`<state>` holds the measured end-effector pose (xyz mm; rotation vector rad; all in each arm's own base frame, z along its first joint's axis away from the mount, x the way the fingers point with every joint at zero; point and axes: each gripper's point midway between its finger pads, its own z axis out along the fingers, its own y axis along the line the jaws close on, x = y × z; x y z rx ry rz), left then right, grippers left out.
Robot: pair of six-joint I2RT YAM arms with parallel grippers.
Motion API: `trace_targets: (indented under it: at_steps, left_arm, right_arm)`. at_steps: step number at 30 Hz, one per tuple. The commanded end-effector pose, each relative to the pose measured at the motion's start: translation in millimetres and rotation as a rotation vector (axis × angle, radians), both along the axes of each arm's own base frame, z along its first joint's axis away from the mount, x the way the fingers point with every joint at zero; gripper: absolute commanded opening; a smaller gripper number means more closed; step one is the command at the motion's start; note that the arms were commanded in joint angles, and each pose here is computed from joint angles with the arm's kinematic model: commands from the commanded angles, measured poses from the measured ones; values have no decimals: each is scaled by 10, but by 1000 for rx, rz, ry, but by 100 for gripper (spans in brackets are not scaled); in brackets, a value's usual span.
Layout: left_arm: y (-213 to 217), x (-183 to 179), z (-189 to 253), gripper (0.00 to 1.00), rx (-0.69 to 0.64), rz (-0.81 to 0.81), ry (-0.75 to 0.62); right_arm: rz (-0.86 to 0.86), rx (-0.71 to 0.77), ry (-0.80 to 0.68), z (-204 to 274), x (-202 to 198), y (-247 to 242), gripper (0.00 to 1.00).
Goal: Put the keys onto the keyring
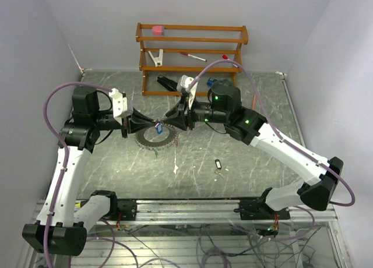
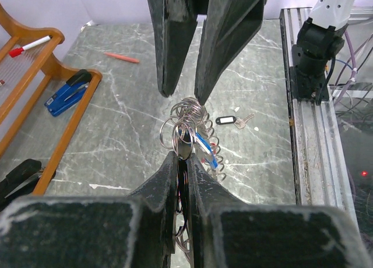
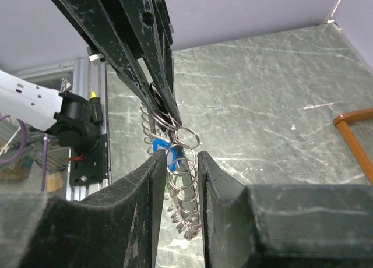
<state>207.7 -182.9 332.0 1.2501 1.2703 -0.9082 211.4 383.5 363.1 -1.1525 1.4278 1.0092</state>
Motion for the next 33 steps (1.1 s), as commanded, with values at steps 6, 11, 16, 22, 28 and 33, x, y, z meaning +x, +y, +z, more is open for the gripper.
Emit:
trace_targets:
  at_steps: [6, 11, 16, 22, 28, 33]
  left_arm:
    - [-68, -143, 84, 7, -38, -81, -5]
    - [-77, -170, 97, 7, -45, -93, -10]
    - [-72, -212, 98, 7, -39, -101, -14]
    - [-77, -236, 144, 7, -45, -112, -26]
    - [-81, -255, 163, 7, -47, -121, -32]
    - [-82, -235, 193, 7, -48, -116, -43]
  right_arm:
    - [12, 76, -44, 168, -7, 20, 37]
    - [40, 110, 1, 195, -27, 85, 45]
    - [69, 101, 61, 125, -3, 147, 47]
    - [123, 114, 119, 57, -34, 173, 48]
    - [146, 123, 151, 16, -31, 158, 48]
    - [169, 128, 198, -21, -31, 163, 47]
